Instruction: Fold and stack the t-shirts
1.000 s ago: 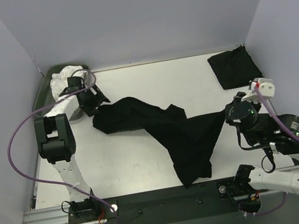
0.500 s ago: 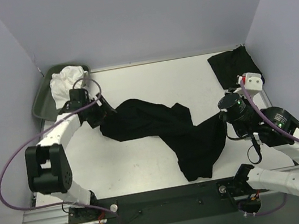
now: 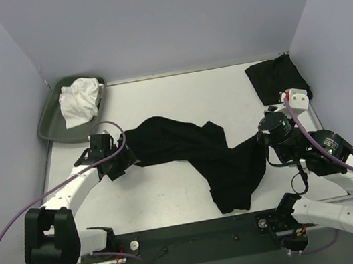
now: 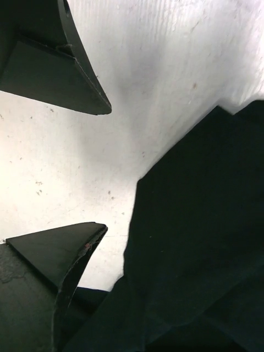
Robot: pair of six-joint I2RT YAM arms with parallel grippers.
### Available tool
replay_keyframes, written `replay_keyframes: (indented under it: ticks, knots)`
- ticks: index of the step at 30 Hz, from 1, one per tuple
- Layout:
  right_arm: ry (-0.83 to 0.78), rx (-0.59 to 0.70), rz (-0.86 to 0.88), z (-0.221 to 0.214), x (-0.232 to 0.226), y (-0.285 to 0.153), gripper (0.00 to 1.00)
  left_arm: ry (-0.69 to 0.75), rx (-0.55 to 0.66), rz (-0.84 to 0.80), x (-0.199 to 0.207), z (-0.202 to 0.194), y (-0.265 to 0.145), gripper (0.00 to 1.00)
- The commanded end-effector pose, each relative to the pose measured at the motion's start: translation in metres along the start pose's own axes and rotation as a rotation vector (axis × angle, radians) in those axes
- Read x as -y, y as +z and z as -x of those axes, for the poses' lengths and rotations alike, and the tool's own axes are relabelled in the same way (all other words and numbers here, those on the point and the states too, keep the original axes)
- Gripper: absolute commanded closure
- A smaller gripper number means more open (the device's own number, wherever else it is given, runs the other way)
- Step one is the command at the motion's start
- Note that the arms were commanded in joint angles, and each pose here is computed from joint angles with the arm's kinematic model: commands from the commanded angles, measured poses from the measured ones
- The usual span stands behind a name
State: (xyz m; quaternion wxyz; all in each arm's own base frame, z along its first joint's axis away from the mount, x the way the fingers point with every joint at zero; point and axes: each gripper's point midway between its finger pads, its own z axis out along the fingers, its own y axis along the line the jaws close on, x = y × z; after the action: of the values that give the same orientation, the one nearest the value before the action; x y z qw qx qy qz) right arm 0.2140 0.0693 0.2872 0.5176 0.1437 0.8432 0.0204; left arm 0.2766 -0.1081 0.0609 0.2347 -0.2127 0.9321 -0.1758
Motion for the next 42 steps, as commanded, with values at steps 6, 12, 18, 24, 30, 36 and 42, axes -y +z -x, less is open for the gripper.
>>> replay_keyframes:
  ticks: [6,12,18,24,30,36,42]
  knots:
    - [-0.001,0.016,-0.005,-0.002,0.006,0.001,1.0,-0.077,0.056,0.058,-0.008,0.037,0.036,0.17]
    - [-0.001,0.02,-0.007,-0.001,0.008,0.001,1.0,-0.135,0.046,0.098,-0.018,0.04,0.059,0.31]
    - [-0.012,0.016,-0.016,-0.002,0.008,0.003,1.0,-0.154,0.059,0.123,-0.02,0.05,0.07,0.38]
    - [-0.009,0.021,-0.02,-0.001,0.009,0.003,1.0,-0.159,0.068,0.133,-0.022,0.054,0.073,0.79]
    - [-0.034,0.034,-0.029,0.011,0.002,0.006,1.0,-0.116,0.148,0.008,0.018,0.088,0.029,1.0]
    - [-0.036,0.07,0.03,0.048,-0.017,-0.004,1.0,-0.002,0.291,-0.223,0.083,0.128,-0.096,1.0]
    - [-0.05,0.07,0.101,0.067,-0.022,-0.024,1.0,0.114,0.352,-0.247,0.071,0.095,-0.17,0.88]
